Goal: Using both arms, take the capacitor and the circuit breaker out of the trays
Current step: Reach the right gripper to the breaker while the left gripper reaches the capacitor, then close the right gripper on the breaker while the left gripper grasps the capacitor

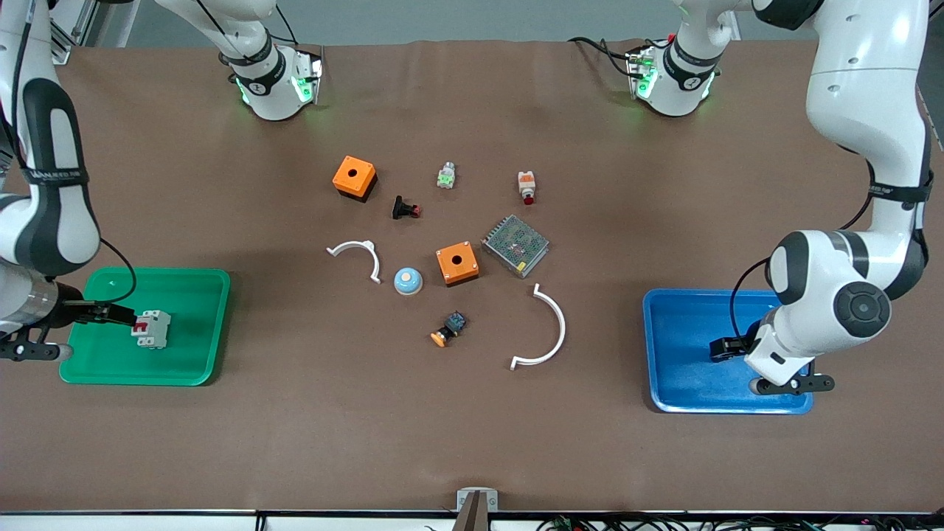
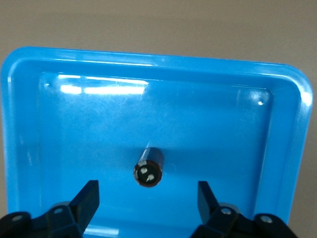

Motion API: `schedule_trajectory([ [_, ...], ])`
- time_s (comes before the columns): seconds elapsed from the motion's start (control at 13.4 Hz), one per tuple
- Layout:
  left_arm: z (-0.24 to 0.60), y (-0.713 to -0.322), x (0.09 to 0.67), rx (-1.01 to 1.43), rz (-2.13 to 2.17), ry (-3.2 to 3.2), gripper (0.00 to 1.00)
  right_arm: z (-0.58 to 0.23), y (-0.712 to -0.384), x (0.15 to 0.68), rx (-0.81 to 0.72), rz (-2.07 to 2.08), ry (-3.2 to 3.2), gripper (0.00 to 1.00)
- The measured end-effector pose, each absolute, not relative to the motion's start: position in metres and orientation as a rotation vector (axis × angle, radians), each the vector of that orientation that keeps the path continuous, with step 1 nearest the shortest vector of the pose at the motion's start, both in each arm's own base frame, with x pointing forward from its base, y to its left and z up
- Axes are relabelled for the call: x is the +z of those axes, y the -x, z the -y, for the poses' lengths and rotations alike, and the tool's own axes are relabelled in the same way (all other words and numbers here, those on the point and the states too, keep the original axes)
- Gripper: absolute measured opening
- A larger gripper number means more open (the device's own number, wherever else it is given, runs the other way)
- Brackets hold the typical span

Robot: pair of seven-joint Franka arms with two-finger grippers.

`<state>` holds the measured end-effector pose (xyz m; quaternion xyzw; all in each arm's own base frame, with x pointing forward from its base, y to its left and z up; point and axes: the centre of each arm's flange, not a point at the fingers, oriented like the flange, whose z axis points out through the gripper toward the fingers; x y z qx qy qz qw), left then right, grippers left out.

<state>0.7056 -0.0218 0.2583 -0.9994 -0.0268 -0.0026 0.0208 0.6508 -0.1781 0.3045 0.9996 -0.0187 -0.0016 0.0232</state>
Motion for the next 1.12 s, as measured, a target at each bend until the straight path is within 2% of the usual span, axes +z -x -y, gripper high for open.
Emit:
schedule_trajectory([
  [0.07,0.022,-0.705,0.251,-0.002,0.083,3.099,0.78,0.183,-0.648,0.286,0.009,0.043,-3.092,1.00],
  [0.37,0.021,-0.705,0.235,0.013,0.085,3.100,0.71,0.196,-0.643,0.229,0.020,0.015,-3.111,1.00],
  [0.67,0.018,-0.704,0.226,0.026,0.091,3.100,0.64,0.189,-0.644,0.208,0.010,0.012,-3.129,0.99],
  [0.74,0.017,-0.704,0.224,0.028,0.093,3.100,0.63,0.188,-0.644,0.206,0.010,0.006,-3.136,0.94],
  [0.82,0.016,-0.704,0.223,0.027,0.094,3.100,0.63,0.188,-0.644,0.205,0.008,-0.014,-3.141,0.84],
  [0.89,0.016,-0.704,0.222,0.027,0.094,3.100,0.59,0.189,-0.643,0.203,0.008,-0.037,-3.149,0.71],
  [1.12,0.016,-0.704,0.217,0.029,0.095,3.100,0.56,0.196,-0.641,0.201,0.010,-0.081,-3.157,0.39],
])
